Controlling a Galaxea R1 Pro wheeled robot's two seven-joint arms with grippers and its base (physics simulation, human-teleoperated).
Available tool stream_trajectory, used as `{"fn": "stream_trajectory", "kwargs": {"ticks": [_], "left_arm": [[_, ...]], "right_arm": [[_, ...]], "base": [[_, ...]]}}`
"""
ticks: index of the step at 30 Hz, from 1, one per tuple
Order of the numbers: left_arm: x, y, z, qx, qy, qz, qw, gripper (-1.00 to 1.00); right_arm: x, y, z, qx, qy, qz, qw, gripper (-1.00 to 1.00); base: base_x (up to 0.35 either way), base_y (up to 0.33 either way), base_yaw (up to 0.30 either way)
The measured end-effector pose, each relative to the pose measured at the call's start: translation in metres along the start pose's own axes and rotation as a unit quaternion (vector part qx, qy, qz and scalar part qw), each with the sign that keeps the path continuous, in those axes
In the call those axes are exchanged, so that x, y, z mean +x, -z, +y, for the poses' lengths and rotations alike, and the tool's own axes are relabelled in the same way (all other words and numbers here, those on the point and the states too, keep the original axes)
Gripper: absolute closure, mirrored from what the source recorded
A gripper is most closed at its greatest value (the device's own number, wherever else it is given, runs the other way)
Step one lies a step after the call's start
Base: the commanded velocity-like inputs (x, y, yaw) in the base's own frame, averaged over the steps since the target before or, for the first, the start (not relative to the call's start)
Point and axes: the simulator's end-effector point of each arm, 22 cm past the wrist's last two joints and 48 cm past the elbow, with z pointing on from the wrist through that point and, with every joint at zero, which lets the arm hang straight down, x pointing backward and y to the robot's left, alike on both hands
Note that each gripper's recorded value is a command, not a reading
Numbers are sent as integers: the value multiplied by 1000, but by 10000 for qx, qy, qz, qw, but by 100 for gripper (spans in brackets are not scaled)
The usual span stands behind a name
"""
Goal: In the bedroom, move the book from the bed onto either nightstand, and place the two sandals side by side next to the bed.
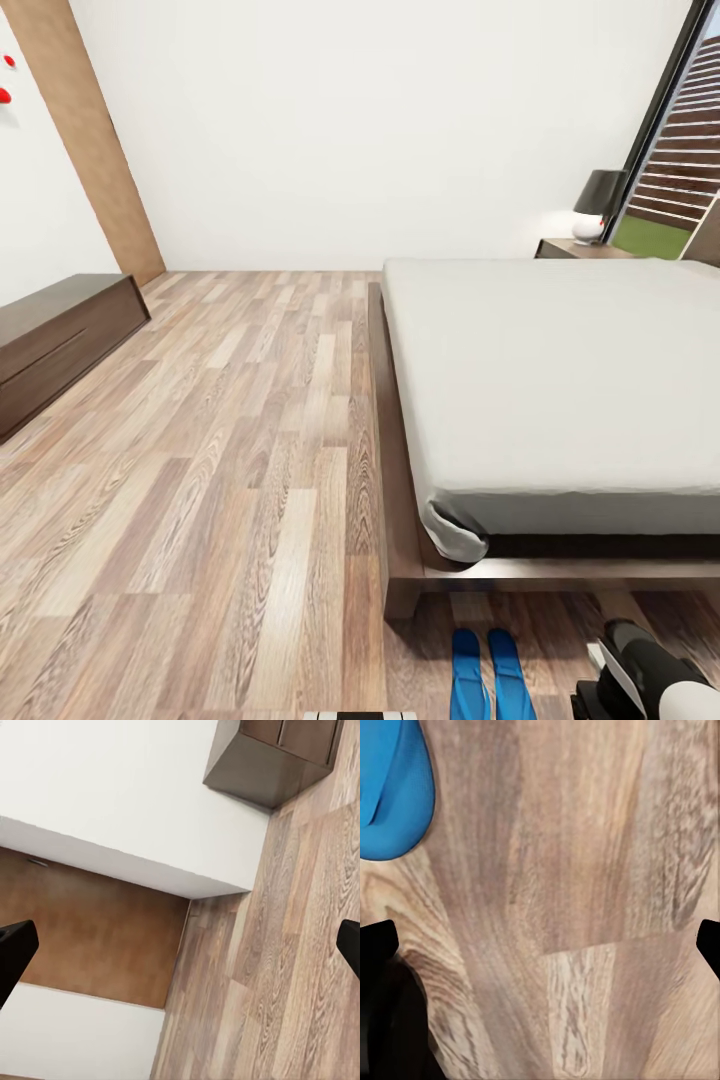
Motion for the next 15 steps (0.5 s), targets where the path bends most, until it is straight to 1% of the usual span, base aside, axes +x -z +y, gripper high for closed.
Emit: {"fn": "stream_trajectory", "kwargs": {"ticks": [2, 5, 10, 15], "left_arm": [[0, 0, 0, 1, 0, 0, 10000, -100], [-2, 1, 6, -25, 54, -16, 10000, -100], [-4, 2, 15, -70, 145, -40, 9999, -100], [-4, 2, 15, -69, 148, -45, 9999, -100]], "right_arm": [[3, -2, -1, 10, 10, 0, 10000, -100], [12, -6, -3, 32, 42, -55, 10000, -100], [17, -6, -5, 39, 62, -161, 9998, -100], [23, -10, -6, 57, 93, -167, 9998, -100]], "base": [[0, 0, 0], [0, 0, 0], [0, 0, 0], [0, 0, 0]]}}
